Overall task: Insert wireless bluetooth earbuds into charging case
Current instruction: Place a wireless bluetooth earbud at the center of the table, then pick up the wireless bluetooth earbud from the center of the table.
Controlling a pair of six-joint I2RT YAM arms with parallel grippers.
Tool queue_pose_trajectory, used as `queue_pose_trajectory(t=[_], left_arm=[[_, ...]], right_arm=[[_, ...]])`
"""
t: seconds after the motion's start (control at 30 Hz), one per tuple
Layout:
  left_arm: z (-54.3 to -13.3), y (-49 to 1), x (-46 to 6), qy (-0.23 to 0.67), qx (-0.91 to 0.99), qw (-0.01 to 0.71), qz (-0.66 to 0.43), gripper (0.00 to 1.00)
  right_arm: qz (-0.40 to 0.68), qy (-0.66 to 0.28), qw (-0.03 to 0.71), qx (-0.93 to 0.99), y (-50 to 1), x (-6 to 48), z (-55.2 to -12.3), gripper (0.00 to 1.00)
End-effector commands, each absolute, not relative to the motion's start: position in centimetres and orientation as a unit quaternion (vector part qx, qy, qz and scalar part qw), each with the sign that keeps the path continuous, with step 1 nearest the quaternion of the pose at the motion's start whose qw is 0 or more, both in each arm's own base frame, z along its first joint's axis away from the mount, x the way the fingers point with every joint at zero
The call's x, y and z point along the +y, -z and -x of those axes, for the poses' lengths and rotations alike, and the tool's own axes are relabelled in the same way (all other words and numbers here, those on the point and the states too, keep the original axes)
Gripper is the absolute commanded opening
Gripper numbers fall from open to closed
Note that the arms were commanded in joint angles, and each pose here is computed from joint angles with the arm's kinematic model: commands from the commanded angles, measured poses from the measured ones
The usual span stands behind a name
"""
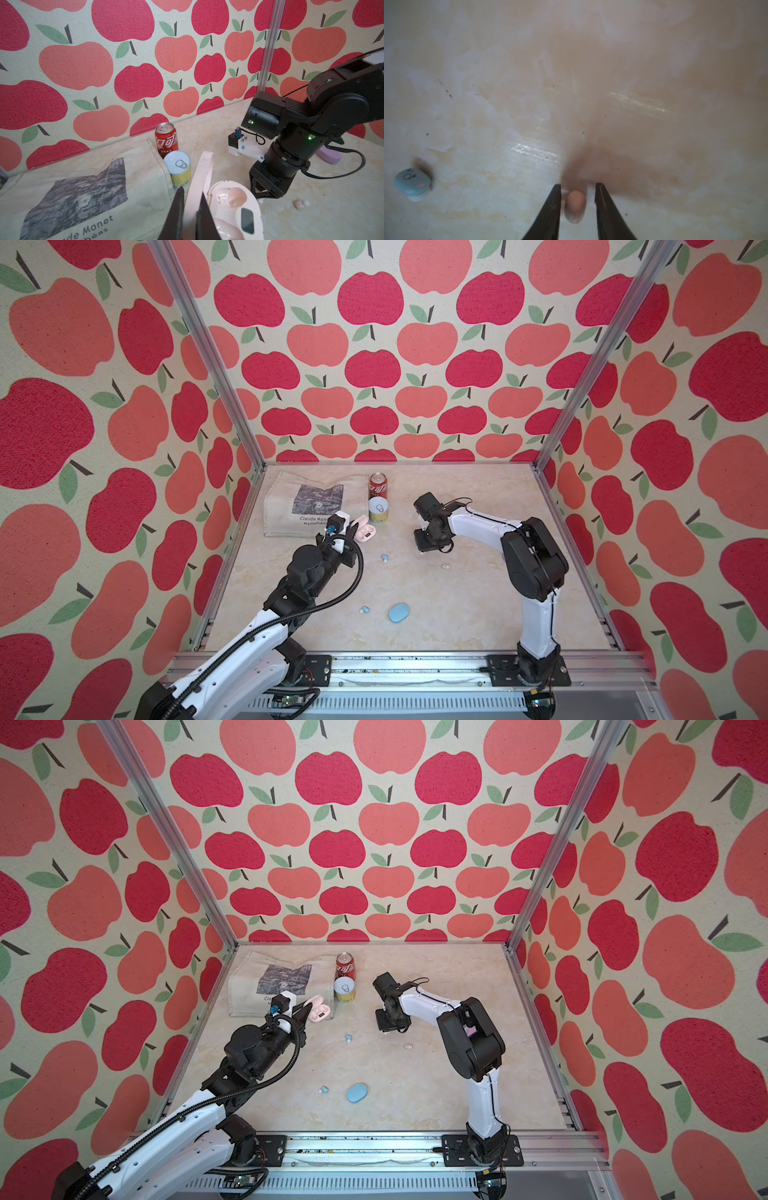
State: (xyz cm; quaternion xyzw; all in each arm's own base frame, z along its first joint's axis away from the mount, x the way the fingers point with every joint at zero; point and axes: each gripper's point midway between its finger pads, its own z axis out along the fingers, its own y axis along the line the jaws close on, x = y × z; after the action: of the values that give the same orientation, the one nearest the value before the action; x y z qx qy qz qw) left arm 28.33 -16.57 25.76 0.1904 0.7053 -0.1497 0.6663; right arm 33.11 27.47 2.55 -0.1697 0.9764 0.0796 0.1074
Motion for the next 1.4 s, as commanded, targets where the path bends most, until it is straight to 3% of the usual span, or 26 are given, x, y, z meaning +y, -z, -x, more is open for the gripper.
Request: queue_pose_trajectory(t=[0.0, 0.23, 0.83, 1.37], left_arm=[[-28.4, -28.3, -16.6, 0.156, 0.683, 0.689, -0.187, 0.0], [-28.5, -28.4, -16.8, 0.159, 0.684, 0.687, -0.188, 0.0], [-28.8, -28.0, -17.0, 0.156, 0.687, 0.683, -0.192, 0.0], [-28.9, -27.9, -16.7, 0.148, 0.686, 0.685, -0.194, 0.0]], right_arm=[[0.155, -0.083, 0.099, 0.979, -2.5, 27.3, -33.4, 0.35], [0.152, -0.105, 0.094, 0.978, -2.4, 27.5, -33.4, 0.36], [0.143, -0.092, 0.061, 0.984, -1.4, 27.2, -32.4, 0.25], [0.163, -0.072, 0.054, 0.982, -1.5, 27.9, -31.6, 0.26]])
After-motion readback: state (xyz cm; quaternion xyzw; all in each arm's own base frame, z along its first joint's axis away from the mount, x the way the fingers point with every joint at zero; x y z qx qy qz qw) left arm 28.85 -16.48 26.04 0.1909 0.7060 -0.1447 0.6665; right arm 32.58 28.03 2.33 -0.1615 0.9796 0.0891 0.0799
